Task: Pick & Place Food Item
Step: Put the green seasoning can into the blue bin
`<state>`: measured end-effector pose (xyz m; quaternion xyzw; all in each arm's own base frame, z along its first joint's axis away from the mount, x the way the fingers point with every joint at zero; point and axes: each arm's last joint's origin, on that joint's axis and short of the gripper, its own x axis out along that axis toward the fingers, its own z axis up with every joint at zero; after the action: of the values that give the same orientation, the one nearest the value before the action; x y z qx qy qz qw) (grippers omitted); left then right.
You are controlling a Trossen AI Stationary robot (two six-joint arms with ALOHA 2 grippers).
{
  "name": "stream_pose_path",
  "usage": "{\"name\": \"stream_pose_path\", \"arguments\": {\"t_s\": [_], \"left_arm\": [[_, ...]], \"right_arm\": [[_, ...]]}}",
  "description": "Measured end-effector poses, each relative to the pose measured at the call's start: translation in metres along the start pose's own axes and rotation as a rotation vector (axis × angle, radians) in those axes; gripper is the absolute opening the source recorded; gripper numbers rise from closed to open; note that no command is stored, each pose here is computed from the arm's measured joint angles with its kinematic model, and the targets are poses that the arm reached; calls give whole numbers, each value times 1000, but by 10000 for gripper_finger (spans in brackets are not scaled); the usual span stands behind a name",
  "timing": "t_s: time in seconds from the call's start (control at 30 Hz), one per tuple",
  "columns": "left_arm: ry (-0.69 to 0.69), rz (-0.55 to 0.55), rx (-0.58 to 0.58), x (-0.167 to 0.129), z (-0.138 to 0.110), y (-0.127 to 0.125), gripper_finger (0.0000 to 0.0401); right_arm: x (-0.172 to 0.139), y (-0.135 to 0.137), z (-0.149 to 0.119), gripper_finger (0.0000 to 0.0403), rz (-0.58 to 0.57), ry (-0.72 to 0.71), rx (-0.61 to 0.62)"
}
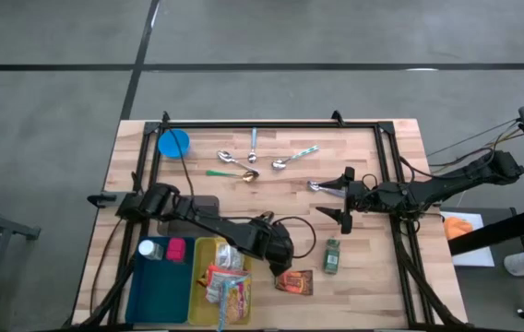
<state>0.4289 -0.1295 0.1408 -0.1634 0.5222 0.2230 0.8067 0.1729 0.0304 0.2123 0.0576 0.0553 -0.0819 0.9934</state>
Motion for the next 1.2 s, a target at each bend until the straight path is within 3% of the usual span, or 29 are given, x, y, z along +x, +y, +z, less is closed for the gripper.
{"name": "stream_pose_path", "arguments": {"t_s": [0.37,0.6,0.9,1.2], "left_arm": [[-129,60,-71,-71,13,15,260],[-129,118,-175,-126,1,33,260],[-106,221,-441,-194,-49,49,260],[-35,231,-681,-231,-122,34,260]], "right_arm": [[0,0,0,349,0,0,0],[0,0,0,349,0,0,0],[0,0,0,349,0,1,0],[0,0,0,349,0,0,0]]}}
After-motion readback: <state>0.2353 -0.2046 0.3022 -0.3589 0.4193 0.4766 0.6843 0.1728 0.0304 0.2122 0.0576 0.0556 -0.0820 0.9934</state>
